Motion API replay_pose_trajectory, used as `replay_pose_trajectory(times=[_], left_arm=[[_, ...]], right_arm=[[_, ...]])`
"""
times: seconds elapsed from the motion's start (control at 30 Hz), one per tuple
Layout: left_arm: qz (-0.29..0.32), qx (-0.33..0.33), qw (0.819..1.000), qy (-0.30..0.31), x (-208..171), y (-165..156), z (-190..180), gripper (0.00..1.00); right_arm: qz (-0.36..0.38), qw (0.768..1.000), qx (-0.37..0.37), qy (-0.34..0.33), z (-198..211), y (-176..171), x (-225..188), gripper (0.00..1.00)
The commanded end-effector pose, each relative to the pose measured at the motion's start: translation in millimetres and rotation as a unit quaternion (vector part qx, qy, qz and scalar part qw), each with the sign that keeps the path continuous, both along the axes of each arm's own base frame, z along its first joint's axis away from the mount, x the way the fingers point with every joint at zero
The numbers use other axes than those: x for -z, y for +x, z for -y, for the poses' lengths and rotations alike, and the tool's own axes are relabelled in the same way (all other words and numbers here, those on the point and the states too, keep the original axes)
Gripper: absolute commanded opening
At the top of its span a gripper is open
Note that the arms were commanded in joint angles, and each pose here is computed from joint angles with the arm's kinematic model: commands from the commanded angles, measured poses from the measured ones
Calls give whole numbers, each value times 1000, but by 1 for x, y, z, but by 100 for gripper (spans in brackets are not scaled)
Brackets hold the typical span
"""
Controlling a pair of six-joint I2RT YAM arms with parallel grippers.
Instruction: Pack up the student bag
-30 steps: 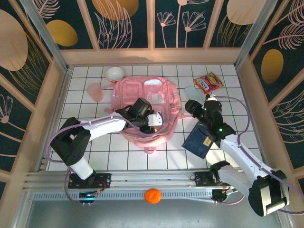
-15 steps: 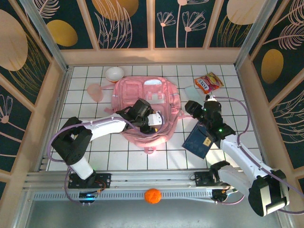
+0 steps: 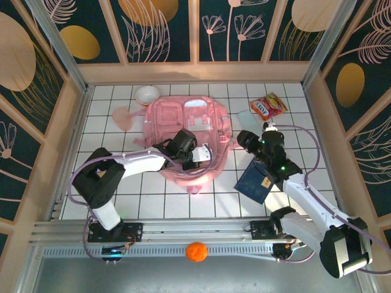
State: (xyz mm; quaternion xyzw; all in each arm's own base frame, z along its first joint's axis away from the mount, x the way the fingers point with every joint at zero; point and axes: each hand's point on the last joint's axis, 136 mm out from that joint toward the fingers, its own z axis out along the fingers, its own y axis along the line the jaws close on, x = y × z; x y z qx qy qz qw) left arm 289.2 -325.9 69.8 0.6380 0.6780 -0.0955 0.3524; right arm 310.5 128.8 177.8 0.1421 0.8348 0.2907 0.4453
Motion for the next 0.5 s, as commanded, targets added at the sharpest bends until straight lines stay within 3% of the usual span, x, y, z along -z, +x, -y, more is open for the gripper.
replay_pose_trajectory(times=[0.0, 0.17, 0.47], left_arm=[[39, 22, 997, -68, -51, -8, 0, 0], [47, 51, 984, -166, -113, -15, -12, 0], [72, 62, 966, -241, -183, -6, -47, 0]], right_arm=[[59, 992, -101, -42, -26, -1, -14, 57], [81, 972, -180, -128, -37, 5, -10, 60], [177, 906, -323, -209, -47, -1, 1, 61]])
